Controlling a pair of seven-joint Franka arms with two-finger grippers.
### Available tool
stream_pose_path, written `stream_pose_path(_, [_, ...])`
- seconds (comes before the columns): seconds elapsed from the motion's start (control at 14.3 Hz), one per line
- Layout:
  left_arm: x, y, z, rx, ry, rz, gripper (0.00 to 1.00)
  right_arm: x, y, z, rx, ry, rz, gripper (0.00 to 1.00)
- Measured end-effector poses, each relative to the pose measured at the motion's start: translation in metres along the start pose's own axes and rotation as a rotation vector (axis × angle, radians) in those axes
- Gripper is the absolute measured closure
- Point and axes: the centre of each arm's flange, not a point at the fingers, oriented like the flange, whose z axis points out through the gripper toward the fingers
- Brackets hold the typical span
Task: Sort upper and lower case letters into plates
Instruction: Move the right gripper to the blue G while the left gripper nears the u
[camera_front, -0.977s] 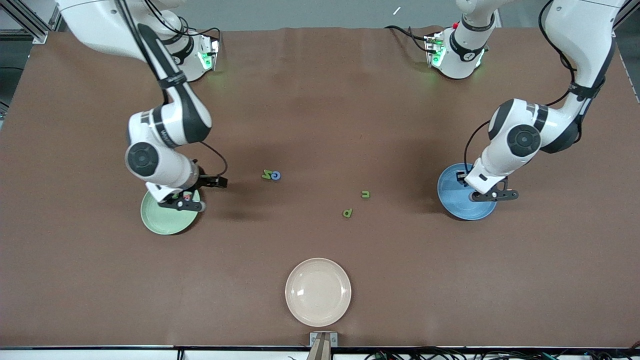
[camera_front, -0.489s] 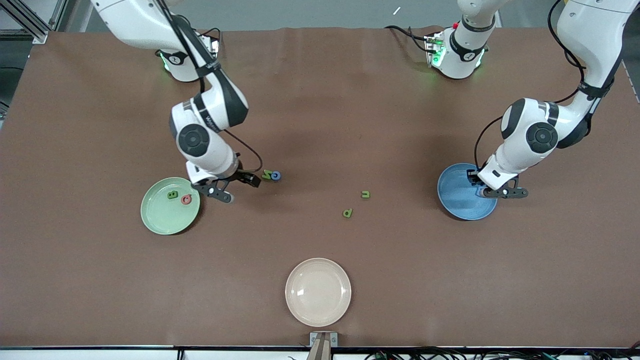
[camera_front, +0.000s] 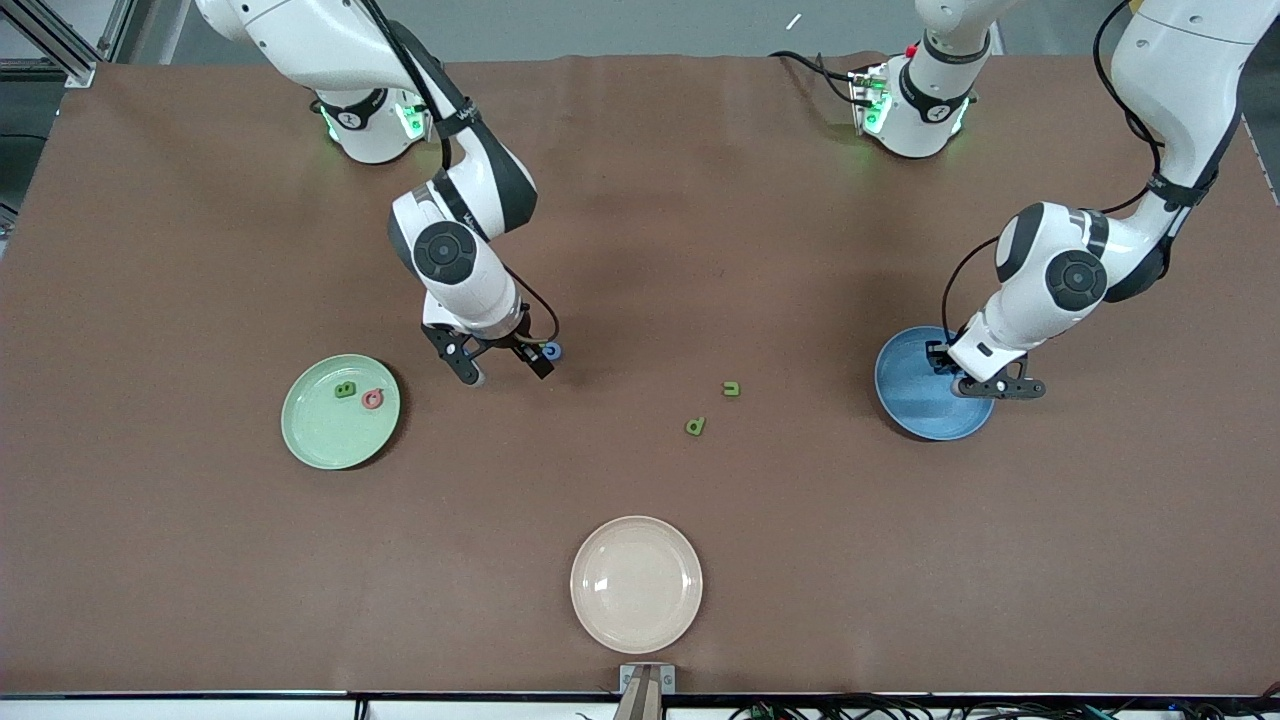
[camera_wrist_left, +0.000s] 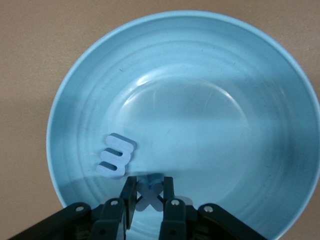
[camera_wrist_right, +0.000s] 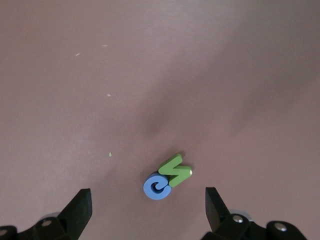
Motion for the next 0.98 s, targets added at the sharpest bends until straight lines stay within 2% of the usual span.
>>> stream_pose_path(0.28, [0.0, 0.001, 0.001, 0.002, -0.001, 0.007, 0.74, 0.006, -0.006, 0.001, 0.002, 0.003, 0.094, 0.0])
stream_pose_path(0.42, [0.0, 0.001, 0.001, 0.002, 0.0, 0.007, 0.7, 0.008, -0.013, 0.008, -0.006, 0.001, 0.131, 0.01])
stream_pose_path(0.49, [0.0, 0.001, 0.0, 0.001, 0.002, 0.008, 0.65, 0.006, -0.015, 0.014, -0.011, 0.0, 0.156, 0.0])
stream_pose_path(0.91, [0.022, 0.037, -0.03, -0.001, 0.029, 0.017, 0.06, -0.021, -0.014, 0.046, -0.053, 0.007, 0.386, 0.0])
stream_pose_path(0.98, [0.026, 0.049, -0.037, -0.001, 0.03, 0.005, 0.0, -0.025, -0.014, 0.05, -0.055, 0.009, 0.417, 0.01])
